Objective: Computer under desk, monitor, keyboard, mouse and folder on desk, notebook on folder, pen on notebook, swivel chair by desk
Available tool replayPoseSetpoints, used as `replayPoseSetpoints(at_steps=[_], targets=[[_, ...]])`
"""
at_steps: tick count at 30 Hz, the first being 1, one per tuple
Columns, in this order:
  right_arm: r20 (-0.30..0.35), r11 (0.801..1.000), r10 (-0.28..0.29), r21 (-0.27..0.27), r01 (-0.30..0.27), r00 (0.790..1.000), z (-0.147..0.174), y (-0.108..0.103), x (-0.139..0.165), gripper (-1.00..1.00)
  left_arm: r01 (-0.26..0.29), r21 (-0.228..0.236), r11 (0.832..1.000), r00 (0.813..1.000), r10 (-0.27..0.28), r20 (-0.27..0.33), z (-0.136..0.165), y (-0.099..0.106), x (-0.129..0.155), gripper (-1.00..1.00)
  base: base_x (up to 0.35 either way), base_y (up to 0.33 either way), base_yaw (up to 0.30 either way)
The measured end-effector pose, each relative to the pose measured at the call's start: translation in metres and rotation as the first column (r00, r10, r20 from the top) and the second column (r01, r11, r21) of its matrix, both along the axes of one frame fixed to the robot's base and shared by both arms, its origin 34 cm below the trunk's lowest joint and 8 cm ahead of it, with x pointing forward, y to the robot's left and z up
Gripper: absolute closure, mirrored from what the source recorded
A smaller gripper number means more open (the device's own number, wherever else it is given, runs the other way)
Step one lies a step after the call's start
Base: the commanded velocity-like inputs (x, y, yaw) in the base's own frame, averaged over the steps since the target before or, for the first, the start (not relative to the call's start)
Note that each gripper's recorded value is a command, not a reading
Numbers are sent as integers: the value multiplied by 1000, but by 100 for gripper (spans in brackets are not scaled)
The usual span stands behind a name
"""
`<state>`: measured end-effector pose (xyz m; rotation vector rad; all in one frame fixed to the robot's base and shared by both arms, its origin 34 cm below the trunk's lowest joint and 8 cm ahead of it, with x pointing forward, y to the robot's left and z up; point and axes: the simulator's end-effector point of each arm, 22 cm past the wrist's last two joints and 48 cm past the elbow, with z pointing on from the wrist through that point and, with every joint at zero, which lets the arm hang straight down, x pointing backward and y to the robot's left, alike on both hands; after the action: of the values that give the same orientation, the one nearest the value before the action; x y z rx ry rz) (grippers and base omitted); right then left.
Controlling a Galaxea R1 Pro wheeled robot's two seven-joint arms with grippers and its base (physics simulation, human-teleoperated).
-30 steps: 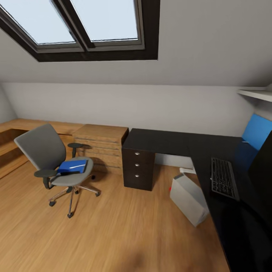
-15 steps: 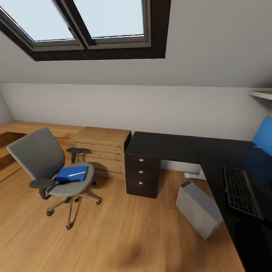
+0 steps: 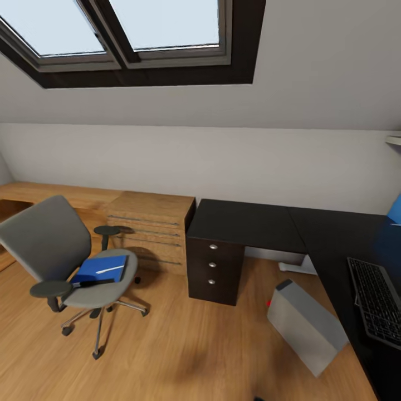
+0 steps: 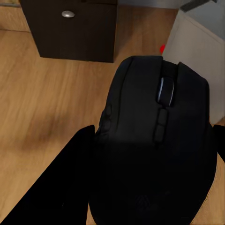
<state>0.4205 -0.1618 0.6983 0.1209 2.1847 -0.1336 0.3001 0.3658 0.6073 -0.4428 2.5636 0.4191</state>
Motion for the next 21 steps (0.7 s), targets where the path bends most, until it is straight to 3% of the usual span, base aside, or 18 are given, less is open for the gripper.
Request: replayPoseSetpoints(at_steps=[4,5,6,9,11,14,15,16,17,21], targets=[[-28,997,-75,-22,74,997,-9,-28,-6,100,1,0,1000,1000,-1,-1,0,0,0,-100,321,48,0],[-34,994,-108,-28,107,994,-11,-39,-7,100,1,0,1000,1000,-1,-1,0,0,0,-100,321,12,0],[-43,983,-179,-42,178,983,-14,-63,-8,100,0,0,1000,1000,0,-1,0,0,0,-100,321,8,0],[-70,962,-270,-65,266,960,-23,-94,-13,100,0,0,1000,1000,0,-1,0,0,-1,-100,321,2,0],[-70,962,-270,-64,266,960,-23,-94,-12,100,0,0,1000,1000,0,-1,0,0,-1,-100,323,0,0],[115,967,-250,-22,254,961,12,-90,29,100,9,-34,999,999,-8,54,4,-31,23,-100,326,0,0],[243,974,-221,9,225,945,48,-79,73,100,54,-65,996,993,-47,107,14,-68,58,-100,328,0,0],[312,977,-208,23,212,927,80,-76,118,100,68,-56,996,975,-55,215,46,-76,116,-100,328,0,0],[308,978,-201,19,206,930,91,-74,145,100,72,-54,996,967,-56,248,69,-75,151,-100,328,0,0],[302,984,-168,-5,177,938,144,-70,252,100,106,-103,989,968,-79,240,137,-94,219,-100,329,0,0]])
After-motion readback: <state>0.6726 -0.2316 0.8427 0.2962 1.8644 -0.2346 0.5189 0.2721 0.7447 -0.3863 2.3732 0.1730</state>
